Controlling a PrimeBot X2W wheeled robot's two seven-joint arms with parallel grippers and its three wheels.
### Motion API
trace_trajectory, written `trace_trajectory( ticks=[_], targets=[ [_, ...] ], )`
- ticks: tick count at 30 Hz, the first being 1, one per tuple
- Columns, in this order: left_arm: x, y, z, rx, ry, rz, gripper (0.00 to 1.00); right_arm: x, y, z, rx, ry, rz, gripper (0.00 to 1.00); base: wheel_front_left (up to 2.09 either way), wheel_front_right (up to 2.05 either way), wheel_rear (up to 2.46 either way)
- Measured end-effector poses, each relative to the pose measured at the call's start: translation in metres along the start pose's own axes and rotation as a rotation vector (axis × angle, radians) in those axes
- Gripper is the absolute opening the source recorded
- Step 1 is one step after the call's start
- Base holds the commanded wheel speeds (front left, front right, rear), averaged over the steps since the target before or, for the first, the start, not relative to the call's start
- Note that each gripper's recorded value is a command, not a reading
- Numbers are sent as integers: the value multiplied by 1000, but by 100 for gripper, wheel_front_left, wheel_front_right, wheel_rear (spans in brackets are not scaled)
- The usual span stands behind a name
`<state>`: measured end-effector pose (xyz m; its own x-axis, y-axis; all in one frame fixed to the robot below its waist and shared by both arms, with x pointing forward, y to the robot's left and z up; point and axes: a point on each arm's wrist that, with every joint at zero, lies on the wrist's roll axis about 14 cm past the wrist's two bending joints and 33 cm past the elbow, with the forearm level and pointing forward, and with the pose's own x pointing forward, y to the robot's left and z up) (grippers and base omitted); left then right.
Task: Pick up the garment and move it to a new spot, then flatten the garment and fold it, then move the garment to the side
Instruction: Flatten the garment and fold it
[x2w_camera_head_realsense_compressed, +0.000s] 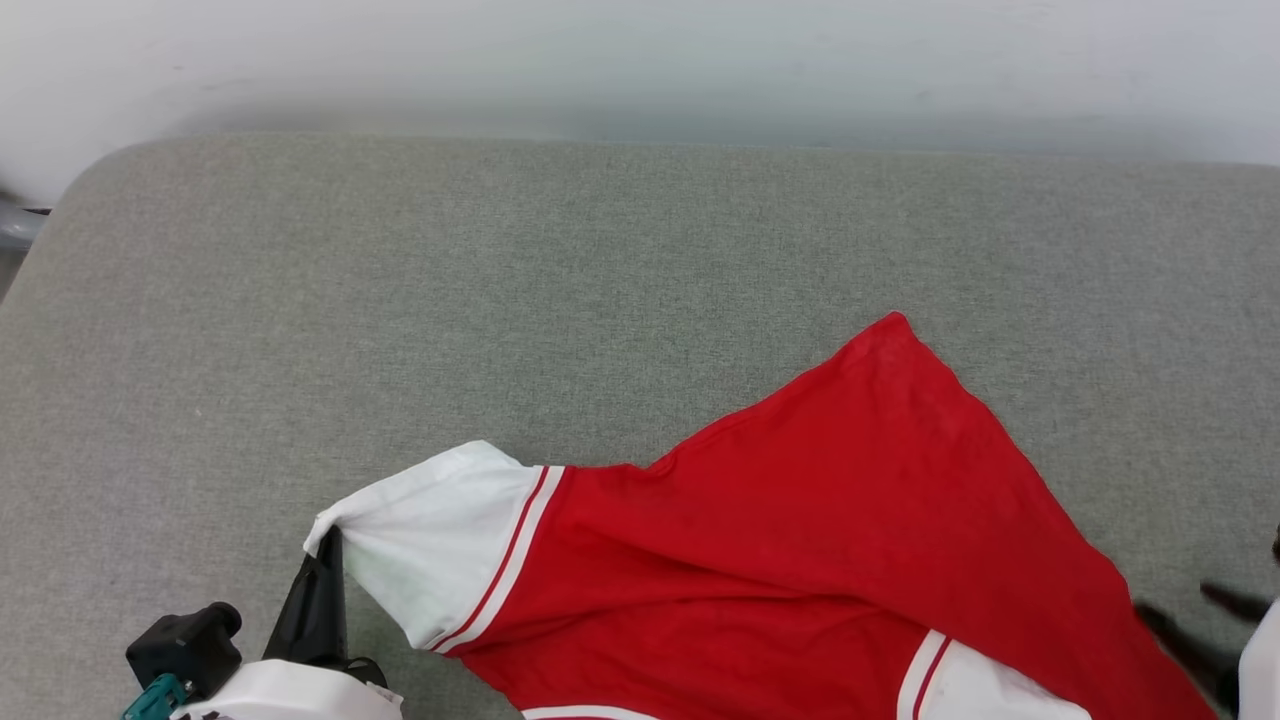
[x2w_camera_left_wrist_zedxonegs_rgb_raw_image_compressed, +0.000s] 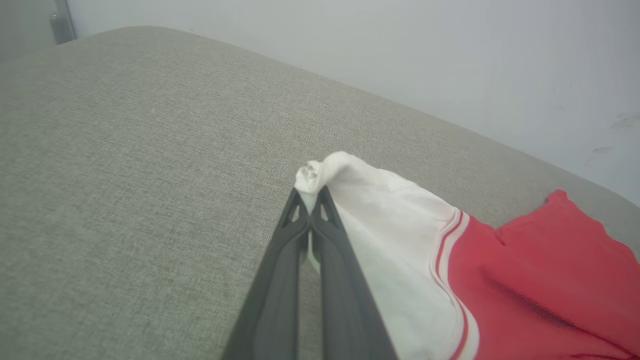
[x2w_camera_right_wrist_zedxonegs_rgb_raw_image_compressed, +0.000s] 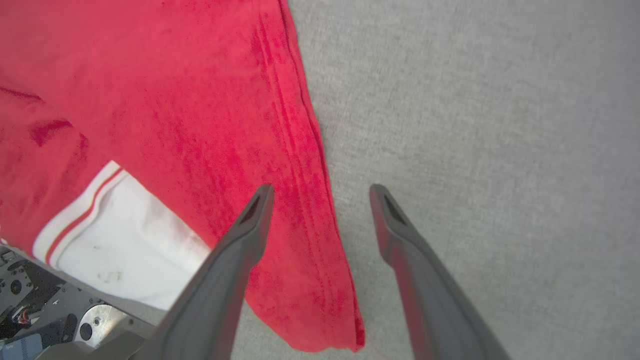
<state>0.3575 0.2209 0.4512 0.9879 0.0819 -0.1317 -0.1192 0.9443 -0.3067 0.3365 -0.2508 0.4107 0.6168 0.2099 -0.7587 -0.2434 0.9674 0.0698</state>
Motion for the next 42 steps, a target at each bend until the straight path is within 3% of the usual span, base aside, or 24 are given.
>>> trace_trajectory(
  ticks=[8,13,16,28,42],
  targets=[
    [4,-3,1,2,-2,-8,0,-12,21,119,-129,-310,26,100,0,0,0],
    [13,-7,0,5,-4,-22,0,0,42,172,-215,-359,66,100,0,0,0],
    [18,-9,1,7,-8,-29,0,17,52,188,-261,-317,87,100,0,0,0],
    [36,-12,-4,14,-10,-38,0,100,68,170,-455,122,100,100,0,0,0],
    [49,-7,-17,16,10,-11,0,170,79,123,-556,375,121,100,0,0,0]
  ],
)
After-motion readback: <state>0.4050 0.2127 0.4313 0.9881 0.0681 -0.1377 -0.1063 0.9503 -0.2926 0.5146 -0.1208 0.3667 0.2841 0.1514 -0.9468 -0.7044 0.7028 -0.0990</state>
